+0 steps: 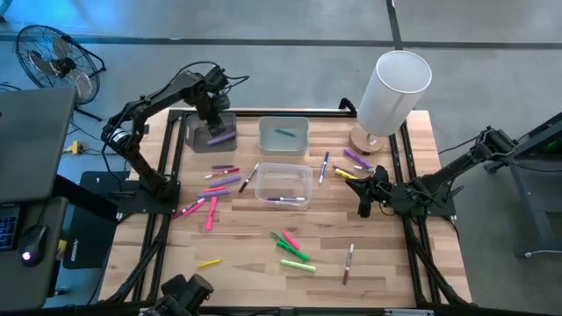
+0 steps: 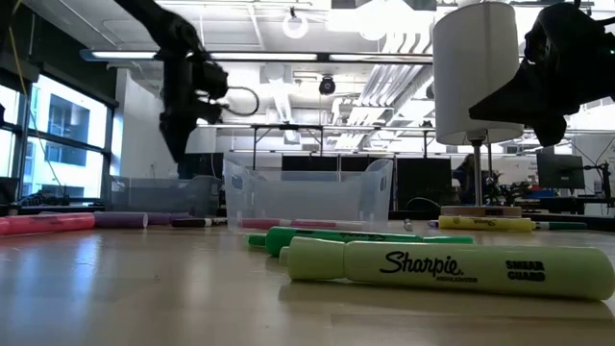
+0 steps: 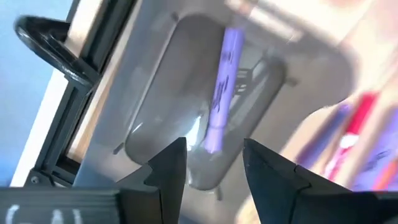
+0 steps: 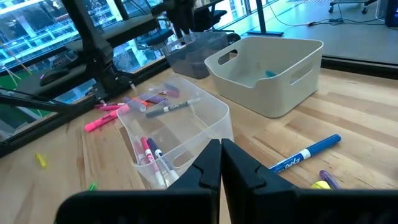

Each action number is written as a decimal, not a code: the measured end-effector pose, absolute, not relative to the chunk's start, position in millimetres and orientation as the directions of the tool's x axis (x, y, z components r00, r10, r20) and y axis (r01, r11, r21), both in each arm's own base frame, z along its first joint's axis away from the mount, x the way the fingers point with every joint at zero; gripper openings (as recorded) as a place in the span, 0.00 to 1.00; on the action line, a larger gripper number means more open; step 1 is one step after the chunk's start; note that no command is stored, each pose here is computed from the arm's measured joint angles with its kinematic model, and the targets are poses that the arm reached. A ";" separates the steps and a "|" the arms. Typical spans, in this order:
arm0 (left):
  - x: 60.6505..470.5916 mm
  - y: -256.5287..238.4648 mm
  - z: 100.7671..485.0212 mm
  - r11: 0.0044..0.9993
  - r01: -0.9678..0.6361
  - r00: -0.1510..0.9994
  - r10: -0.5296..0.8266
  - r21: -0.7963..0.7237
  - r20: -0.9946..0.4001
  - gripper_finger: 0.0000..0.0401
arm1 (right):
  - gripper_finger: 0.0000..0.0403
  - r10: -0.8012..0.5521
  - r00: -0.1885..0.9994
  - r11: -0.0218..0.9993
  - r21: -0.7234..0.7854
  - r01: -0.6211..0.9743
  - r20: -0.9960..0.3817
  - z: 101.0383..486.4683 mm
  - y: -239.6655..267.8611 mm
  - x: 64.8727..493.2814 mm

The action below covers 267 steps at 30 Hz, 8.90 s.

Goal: Pick & Place Markers
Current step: Put the blue marker into the white bin, then put the bottom left violet highlighter into the black bin

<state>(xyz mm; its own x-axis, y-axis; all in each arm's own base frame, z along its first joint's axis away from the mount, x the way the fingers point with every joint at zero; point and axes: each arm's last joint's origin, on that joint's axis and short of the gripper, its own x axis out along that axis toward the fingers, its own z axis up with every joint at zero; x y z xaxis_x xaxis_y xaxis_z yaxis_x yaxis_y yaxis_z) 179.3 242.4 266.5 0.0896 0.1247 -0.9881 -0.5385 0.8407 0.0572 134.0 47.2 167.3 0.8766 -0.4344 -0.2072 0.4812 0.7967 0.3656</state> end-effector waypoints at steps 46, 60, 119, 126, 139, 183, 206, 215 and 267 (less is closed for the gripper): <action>291.7 -34.8 248.5 0.928 -0.263 0.445 -0.125 -0.263 -0.887 0.00 | 0.00 -0.314 0.926 0.825 0.424 0.375 -0.208 172.0 51.5 136.8; 192.9 -2.9 240.4 0.932 -0.293 0.545 -0.020 -0.213 -0.838 0.00 | 0.00 -0.578 0.690 0.709 0.151 0.689 -0.436 260.2 20.1 211.0; 165.2 38.5 252.3 0.976 -0.118 0.661 -0.059 -0.181 -0.748 0.00 | 0.07 -0.302 0.094 0.053 0.082 0.995 -0.949 143.9 -88.0 278.7; 165.3 38.5 252.3 0.976 -0.119 0.662 -0.057 -0.180 -0.748 0.00 | 0.06 -0.443 0.274 0.192 0.208 0.959 -0.854 205.9 -68.9 269.1; 166.3 42.2 253.3 0.977 -0.194 0.659 0.062 -0.089 -0.750 0.00 | 0.06 -0.453 0.833 0.819 0.222 0.529 -0.318 301.2 -15.4 316.0; 182.1 45.6 238.4 0.943 -0.327 0.575 0.143 -0.065 -0.806 0.35 | 0.15 -0.137 0.473 0.935 0.044 0.352 -0.870 250.6 20.3 323.1; 213.6 0.4 168.7 0.993 -0.061 0.120 0.112 0.105 -0.986 0.35 | 0.01 -0.162 0.783 0.818 0.363 0.447 -0.600 256.4 22.7 173.0; 219.5 -0.2 155.8 0.992 -0.088 0.077 0.094 0.087 -0.993 0.35 | 0.00 -0.162 0.783 0.833 0.343 0.435 -0.601 256.5 22.6 172.5; 279.5 25.7 271.0 0.986 0.076 0.191 0.134 0.151 -0.972 0.20 | 0.00 -0.187 0.806 0.831 0.348 0.435 -0.562 260.1 22.2 175.0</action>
<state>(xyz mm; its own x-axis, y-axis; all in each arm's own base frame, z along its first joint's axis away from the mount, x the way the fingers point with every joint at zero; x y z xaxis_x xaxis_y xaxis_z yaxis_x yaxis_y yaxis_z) 279.5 25.7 271.0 0.1915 0.1342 -0.9723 0.0761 0.9856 0.1510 175.0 22.2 260.1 0.8057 -0.1867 -0.5622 0.4350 0.8306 0.3477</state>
